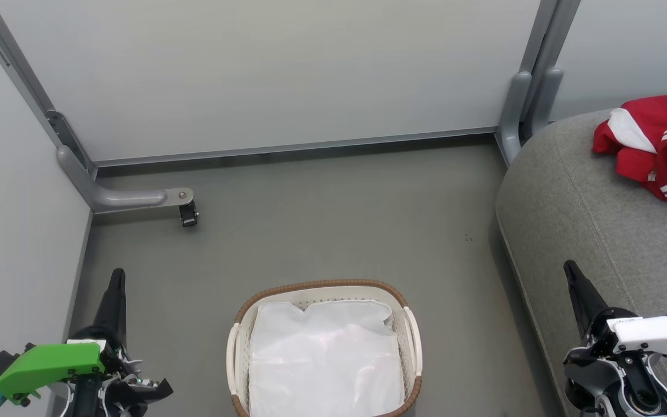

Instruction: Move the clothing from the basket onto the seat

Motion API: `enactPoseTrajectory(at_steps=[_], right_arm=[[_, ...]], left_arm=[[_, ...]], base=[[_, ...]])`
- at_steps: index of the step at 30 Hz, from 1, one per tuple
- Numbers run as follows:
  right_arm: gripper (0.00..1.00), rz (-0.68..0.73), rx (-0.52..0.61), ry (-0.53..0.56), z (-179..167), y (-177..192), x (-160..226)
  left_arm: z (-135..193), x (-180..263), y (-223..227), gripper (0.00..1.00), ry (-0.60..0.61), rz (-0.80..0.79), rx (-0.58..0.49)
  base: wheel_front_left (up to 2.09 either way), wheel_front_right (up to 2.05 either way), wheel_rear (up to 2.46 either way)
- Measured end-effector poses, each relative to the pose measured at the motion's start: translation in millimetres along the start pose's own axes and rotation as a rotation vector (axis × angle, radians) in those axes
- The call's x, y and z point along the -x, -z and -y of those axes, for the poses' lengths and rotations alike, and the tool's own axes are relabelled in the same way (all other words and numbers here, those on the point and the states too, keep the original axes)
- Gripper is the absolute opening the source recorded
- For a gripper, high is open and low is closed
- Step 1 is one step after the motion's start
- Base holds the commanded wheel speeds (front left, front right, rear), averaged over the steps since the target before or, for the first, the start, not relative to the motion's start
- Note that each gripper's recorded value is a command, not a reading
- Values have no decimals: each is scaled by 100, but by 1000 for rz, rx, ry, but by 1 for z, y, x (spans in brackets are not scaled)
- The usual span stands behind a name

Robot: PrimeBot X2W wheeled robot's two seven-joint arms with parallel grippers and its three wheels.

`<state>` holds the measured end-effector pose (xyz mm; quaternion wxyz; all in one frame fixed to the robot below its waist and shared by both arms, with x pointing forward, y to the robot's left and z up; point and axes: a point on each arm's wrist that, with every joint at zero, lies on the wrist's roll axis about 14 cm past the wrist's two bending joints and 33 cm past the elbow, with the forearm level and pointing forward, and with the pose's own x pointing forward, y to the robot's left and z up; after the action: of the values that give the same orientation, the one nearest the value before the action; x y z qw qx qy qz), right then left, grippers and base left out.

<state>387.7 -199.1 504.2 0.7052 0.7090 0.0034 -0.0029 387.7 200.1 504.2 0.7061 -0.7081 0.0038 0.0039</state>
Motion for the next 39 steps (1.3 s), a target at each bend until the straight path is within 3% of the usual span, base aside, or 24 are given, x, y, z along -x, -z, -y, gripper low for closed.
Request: enactPoseTrajectory(at_steps=[39], right_arm=[[0,0,0,0,0,0,0]], left_arm=[[0,0,0,0,0,0,0]], base=[[0,0,0]])
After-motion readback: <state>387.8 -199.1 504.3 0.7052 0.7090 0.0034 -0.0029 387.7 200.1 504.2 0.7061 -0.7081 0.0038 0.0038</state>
